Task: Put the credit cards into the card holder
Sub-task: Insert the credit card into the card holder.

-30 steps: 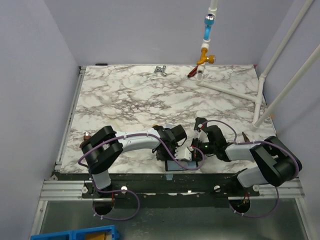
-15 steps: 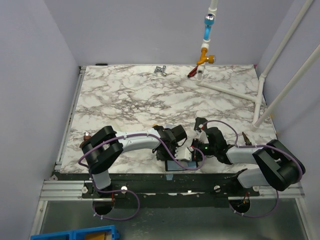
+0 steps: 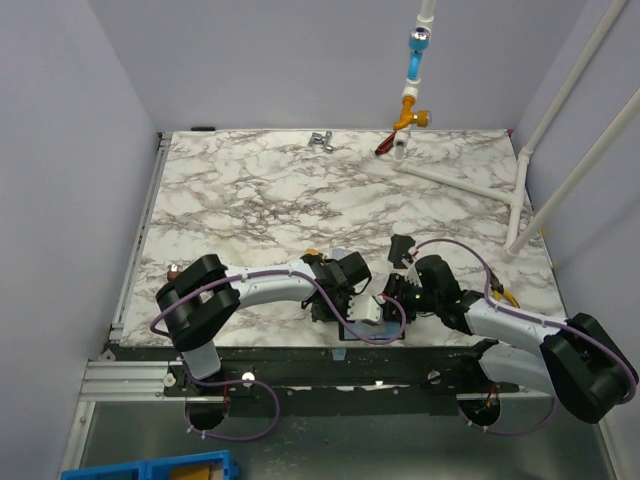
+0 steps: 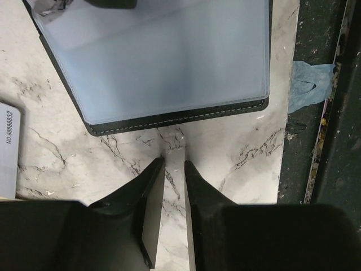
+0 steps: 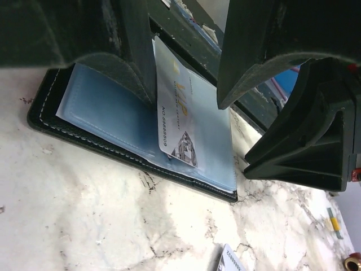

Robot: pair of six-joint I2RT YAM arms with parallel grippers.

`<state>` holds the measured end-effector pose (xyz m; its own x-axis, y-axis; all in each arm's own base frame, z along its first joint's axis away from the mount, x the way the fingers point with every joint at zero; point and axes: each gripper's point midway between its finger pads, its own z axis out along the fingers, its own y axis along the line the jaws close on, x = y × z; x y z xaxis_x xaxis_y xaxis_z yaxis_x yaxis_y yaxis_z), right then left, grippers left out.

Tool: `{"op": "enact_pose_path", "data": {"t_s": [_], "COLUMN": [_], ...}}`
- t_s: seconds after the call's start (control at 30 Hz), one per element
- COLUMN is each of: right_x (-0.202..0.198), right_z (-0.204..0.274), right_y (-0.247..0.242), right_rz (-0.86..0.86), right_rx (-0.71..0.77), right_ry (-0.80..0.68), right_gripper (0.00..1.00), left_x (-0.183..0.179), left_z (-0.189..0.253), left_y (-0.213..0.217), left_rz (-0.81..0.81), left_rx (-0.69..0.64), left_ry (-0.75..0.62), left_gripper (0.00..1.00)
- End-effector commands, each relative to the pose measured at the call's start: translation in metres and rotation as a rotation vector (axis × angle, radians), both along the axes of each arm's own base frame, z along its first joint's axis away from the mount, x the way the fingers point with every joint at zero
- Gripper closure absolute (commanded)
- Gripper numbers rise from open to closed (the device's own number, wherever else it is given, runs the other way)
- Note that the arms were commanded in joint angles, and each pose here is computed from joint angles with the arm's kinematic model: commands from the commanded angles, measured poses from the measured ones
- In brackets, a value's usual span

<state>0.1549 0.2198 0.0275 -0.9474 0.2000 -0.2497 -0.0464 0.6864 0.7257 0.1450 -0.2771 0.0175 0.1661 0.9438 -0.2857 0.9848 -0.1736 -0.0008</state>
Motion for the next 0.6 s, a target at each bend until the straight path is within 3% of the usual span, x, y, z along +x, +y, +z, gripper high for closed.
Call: {"op": "enact_pose_path", "data": {"t_s": [0.0,0.33,0.57], "right_x": [-0.016,-0.015,-0.020], "right_z": [-0.033,-0.027,-0.021], "right_y": [-0.029,-0.025,-0.032], "right_rz": [-0.057,-0.038,-0.059], "right_rx": [-0.184,-0.237,-0.268], "right_ry": [0.110,0.131,0.143], "right_gripper": [0.48,0.48,0.42], "left_x": [-0.005,0.004,0.014], "left_z": [-0.008,0.012,0.023], "left_y": [-0.003,-0.017,-0.014], "left_rz": [-0.003,-0.003,0.031], "left_rx": [-0.038,-0.125,-0.197], "left_ry": [0.017,-0.035,-0.074], "left_gripper": [0.78,0.79,0.79]}}
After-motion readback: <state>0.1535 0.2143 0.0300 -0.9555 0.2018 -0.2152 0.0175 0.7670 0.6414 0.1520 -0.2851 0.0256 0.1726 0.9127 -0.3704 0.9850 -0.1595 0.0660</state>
